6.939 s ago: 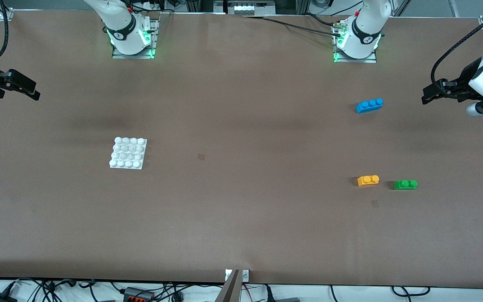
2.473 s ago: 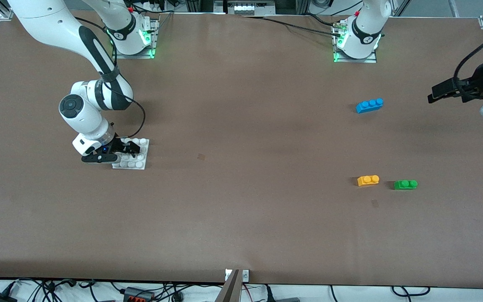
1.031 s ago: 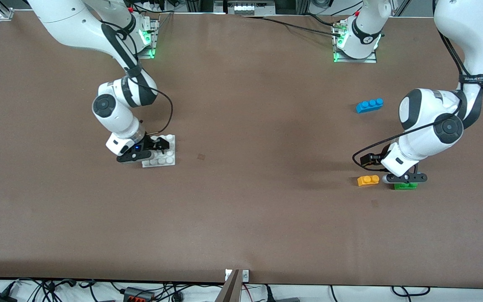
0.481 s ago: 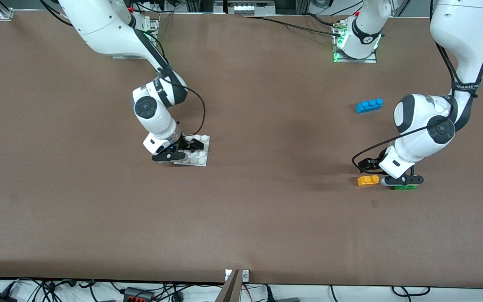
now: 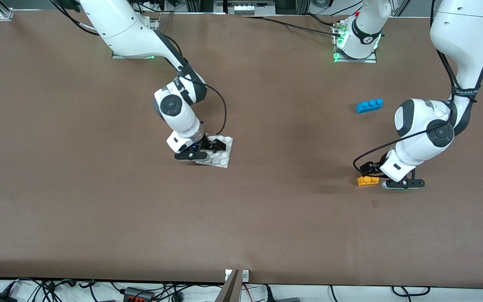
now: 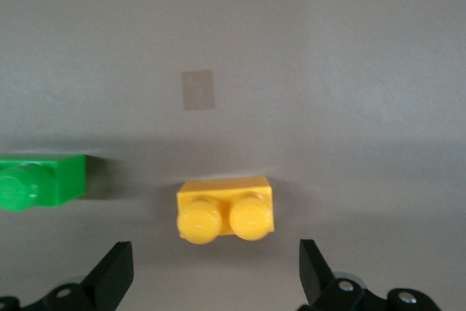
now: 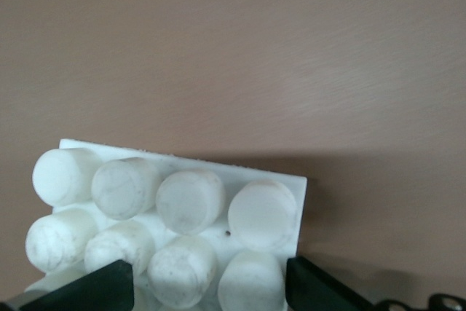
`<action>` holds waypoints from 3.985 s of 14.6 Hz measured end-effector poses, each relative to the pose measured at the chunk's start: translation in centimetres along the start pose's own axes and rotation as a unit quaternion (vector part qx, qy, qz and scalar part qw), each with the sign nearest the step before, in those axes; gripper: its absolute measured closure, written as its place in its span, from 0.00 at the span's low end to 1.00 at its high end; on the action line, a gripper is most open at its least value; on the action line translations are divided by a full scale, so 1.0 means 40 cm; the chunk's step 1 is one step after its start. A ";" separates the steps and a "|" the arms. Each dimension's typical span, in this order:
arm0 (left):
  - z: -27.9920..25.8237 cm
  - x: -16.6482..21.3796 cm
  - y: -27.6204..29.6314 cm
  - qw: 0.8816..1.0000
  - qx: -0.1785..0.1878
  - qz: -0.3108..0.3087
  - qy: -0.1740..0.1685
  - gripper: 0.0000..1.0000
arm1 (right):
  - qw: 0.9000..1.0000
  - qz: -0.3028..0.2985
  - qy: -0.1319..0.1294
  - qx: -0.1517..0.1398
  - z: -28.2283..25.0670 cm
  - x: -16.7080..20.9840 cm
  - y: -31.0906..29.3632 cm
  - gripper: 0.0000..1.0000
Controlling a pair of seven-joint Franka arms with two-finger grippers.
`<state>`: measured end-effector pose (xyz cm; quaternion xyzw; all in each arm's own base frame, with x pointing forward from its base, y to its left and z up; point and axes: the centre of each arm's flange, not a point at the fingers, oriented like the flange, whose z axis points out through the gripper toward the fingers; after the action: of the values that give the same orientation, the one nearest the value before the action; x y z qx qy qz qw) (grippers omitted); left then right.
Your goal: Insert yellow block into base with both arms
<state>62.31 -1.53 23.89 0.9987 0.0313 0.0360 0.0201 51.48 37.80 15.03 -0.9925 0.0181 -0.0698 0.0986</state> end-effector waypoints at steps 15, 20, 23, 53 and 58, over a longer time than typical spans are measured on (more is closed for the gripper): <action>0.074 0.044 0.007 1.000 -0.008 -0.001 -0.005 0.00 | 0.998 -0.015 0.005 0.058 0.008 -0.105 -0.301 0.00; 0.098 0.039 0.008 1.000 -0.009 -0.001 -0.009 0.00 | 0.998 -0.017 0.009 0.064 -0.005 -0.096 -0.319 0.00; 0.106 0.038 0.008 1.000 -0.010 -0.001 -0.009 0.00 | 0.999 -0.018 -0.013 0.043 -0.029 -0.082 -0.322 0.00; 0.101 0.031 0.087 0.999 -0.024 0.020 -0.023 0.32 | 0.990 0.014 -0.112 -0.090 -1.302 0.236 0.795 0.00; -0.003 0.039 0.249 0.996 -0.047 0.065 -0.034 0.32 | 0.993 0.018 -0.072 -0.089 -1.323 0.255 0.820 0.00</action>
<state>64.47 -11.36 24.53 0.9972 -0.0358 0.0043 0.0653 53.32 -5.07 61.25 -0.9993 0.0353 0.0058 0.0119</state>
